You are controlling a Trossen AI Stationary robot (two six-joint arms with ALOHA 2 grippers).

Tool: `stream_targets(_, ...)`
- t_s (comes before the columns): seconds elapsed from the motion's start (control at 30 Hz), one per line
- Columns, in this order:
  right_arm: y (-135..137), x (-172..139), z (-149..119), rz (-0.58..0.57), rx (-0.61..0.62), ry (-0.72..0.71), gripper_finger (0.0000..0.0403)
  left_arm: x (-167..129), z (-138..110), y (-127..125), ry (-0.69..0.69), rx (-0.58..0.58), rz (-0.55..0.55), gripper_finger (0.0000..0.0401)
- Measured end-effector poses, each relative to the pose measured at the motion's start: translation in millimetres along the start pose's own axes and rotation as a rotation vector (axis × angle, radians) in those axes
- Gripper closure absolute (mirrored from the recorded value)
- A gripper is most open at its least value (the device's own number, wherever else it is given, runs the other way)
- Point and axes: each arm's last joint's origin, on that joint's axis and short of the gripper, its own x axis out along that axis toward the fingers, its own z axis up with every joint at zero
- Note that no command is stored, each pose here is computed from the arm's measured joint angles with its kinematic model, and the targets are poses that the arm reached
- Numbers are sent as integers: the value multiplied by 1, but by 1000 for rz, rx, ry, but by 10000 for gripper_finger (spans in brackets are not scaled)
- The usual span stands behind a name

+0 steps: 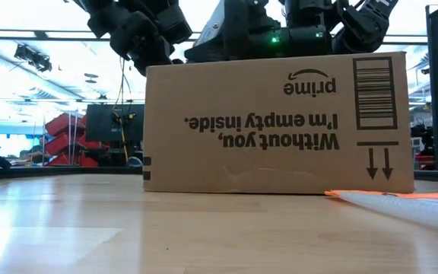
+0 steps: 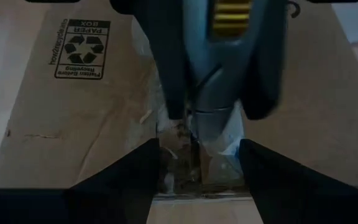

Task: Unpack boxes
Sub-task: Open the cardboard box using the cutter

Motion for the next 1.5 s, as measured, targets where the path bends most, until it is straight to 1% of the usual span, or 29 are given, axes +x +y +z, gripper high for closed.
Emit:
stream_targets(0.13,0,0,-1,-1,-6,8,360,1,0,0,0,-4,4,187)
stream_targets(0.3,1,8,-17,0,-8,24,360,1,1,0,-10,-4,7,187)
stream_targets(0.43,2,14,-19,-1,-20,14,360,1,0,0,-9,-25,7,187)
stream_targets(0.97,1,15,-14,-27,-52,76,360,1,-1,0,6,-32,6,187)
stream_targets(1.1,0,11,-8,-47,-52,112,360,2,-2,0,13,-33,17,187)
stream_targets(1.27,0,7,-9,-77,-64,179,360,2,-4,0,25,-40,23,187)
stream_targets(1.5,1,5,-8,-82,-42,201,360,2,-4,0,26,-40,25,187)
